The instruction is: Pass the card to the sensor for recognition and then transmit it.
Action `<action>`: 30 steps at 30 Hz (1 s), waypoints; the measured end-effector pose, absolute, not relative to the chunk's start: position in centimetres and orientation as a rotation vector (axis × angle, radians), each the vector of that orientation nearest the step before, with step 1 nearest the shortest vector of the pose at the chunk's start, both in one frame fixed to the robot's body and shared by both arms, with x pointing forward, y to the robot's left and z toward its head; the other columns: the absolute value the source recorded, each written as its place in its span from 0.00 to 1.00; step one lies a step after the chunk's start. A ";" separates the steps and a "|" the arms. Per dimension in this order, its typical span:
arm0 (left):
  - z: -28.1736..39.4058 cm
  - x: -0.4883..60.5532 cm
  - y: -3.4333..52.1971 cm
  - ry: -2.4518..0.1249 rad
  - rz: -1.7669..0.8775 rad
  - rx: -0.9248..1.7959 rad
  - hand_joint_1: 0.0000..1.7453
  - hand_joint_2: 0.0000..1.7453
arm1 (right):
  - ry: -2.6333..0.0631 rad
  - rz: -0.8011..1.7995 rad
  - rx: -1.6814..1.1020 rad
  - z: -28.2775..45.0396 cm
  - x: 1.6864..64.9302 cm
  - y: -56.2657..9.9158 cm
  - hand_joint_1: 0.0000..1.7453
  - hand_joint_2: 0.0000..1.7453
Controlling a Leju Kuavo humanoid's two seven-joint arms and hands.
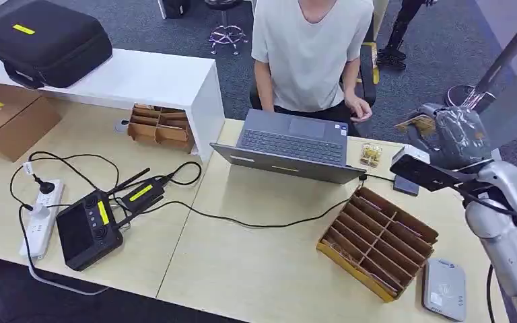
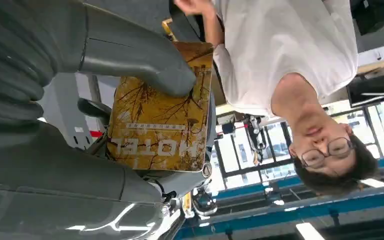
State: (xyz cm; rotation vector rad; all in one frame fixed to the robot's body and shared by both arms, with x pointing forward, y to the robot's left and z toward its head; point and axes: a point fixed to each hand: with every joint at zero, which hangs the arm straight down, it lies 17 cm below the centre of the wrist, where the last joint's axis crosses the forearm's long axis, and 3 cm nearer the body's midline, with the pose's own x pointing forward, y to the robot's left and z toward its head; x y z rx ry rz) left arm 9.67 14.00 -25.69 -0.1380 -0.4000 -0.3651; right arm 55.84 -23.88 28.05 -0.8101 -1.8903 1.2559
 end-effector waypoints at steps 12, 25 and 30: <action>-25.7 9.9 14.2 -0.386 -0.268 -0.147 0.00 1.00 | -1.972 1.269 -0.924 23.3 46.3 -28.3 1.00 1.00; -25.7 10.0 14.4 -0.387 -0.244 -0.145 0.00 1.00 | -1.938 1.291 -0.939 21.9 41.2 -31.4 1.00 1.00; -25.7 10.0 14.5 -0.389 -0.232 -0.143 0.00 1.00 | -1.913 1.275 -0.944 20.5 37.6 -33.3 1.00 1.00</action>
